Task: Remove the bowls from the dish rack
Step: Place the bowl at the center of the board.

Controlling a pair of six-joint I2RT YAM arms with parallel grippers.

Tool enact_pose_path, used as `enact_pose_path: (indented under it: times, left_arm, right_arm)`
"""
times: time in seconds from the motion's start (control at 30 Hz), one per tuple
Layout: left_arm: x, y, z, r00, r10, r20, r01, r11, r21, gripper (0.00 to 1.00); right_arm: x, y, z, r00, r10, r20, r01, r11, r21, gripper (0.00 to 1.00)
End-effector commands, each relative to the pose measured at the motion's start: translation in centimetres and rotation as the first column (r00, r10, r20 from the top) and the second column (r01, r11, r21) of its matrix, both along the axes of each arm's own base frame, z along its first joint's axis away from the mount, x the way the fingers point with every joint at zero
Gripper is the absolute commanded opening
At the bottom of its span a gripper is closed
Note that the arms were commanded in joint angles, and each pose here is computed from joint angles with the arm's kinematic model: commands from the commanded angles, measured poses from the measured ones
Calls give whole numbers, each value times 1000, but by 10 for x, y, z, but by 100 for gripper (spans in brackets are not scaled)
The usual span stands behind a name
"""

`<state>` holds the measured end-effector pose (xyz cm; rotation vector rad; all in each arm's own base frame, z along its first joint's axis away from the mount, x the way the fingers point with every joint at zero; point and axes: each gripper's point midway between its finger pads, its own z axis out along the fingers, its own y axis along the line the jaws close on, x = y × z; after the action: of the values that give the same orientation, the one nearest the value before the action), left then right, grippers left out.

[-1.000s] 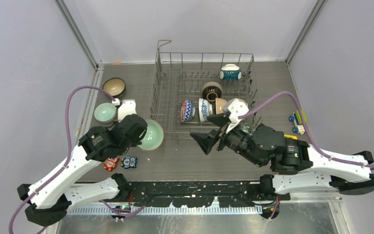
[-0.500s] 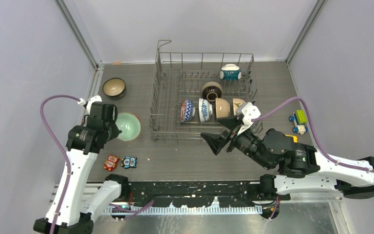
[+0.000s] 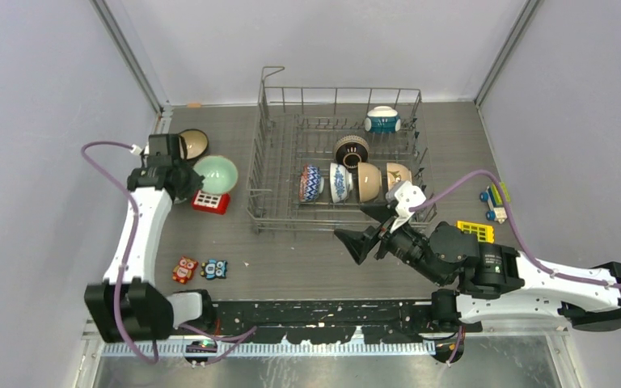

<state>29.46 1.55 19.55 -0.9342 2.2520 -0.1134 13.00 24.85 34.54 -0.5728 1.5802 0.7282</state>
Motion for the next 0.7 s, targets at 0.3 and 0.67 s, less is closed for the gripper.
enact_pose_path:
  times: [0.3, 0.67]
  left_arm:
    - [142, 0, -1, 976, 134, 172, -109, 983, -148, 0]
    - [189, -3, -53, 971, 205, 125, -172, 957, -233, 0]
  right_arm:
    - [1, -12, 11, 1000, -22, 1, 22, 993, 118, 81]
    - [10, -13, -6, 997, -76, 13, 75, 995, 70, 81]
